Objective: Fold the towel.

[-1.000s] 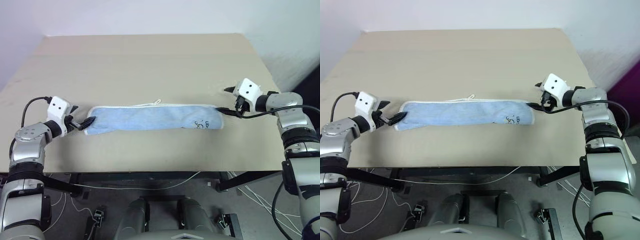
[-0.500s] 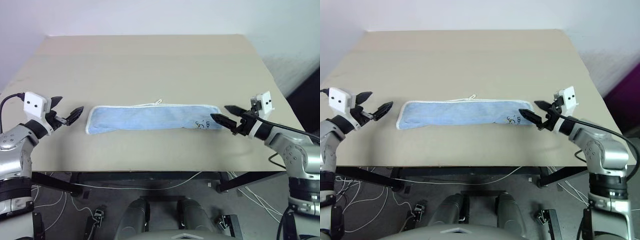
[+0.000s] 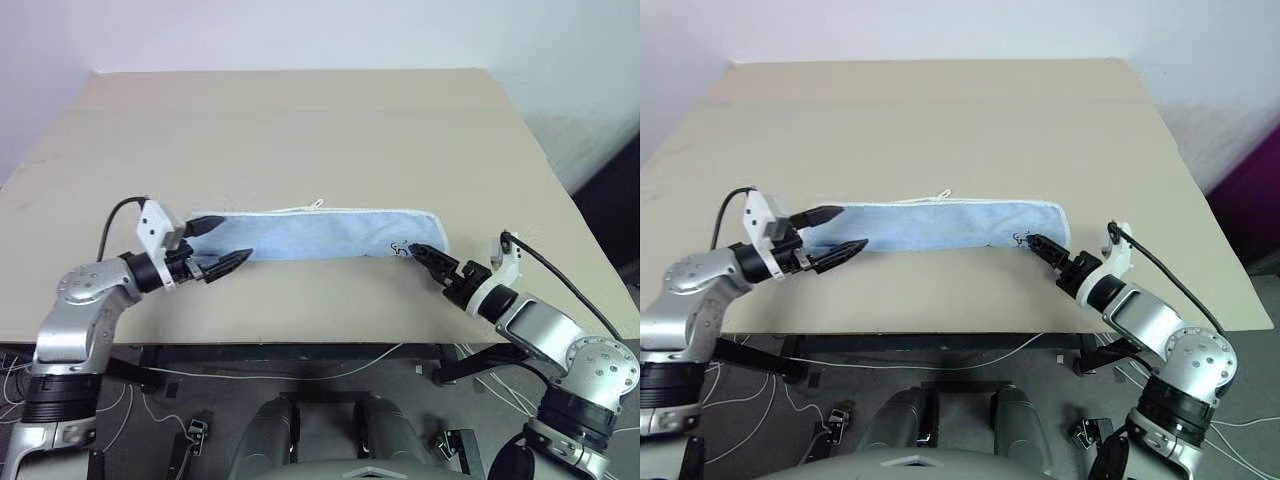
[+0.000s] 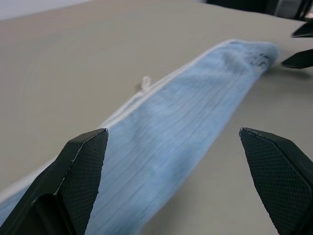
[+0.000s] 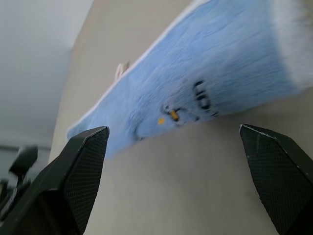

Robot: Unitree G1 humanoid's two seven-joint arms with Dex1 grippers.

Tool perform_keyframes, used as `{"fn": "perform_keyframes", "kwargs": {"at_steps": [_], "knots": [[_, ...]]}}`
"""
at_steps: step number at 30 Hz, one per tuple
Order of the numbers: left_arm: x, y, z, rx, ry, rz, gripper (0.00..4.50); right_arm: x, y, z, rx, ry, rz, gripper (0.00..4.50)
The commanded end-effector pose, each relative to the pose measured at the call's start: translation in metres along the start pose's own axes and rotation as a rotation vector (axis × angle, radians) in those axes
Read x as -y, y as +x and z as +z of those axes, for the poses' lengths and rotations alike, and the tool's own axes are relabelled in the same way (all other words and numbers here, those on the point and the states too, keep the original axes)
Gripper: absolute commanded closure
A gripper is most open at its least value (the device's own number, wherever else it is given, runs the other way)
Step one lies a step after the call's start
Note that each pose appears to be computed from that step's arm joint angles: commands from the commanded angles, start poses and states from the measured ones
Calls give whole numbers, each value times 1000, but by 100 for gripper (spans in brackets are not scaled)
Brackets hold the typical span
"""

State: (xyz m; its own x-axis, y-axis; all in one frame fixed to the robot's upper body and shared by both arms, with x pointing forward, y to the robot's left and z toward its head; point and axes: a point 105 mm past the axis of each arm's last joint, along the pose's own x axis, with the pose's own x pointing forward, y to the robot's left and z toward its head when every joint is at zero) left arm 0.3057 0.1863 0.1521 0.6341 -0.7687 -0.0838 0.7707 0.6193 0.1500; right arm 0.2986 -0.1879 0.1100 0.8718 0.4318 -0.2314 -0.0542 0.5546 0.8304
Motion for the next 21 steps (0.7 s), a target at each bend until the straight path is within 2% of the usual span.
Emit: {"fn": "perform_keyframes", "kwargs": {"at_steps": [1,7,14,18,21], "knots": [[16,5,5,12,23,-63,0,3,3,6,49,94,-33,3],[24,8,7,26,15,-89,0,14,14,8,91,224,-107,3],[30,10,6,30,15,-100,0,21,22,11,136,286,-144,3],[30,10,6,30,16,-101,0,22,22,13,163,300,-153,90],[30,11,5,31,17,-100,0,20,23,14,177,305,-154,197]]}}
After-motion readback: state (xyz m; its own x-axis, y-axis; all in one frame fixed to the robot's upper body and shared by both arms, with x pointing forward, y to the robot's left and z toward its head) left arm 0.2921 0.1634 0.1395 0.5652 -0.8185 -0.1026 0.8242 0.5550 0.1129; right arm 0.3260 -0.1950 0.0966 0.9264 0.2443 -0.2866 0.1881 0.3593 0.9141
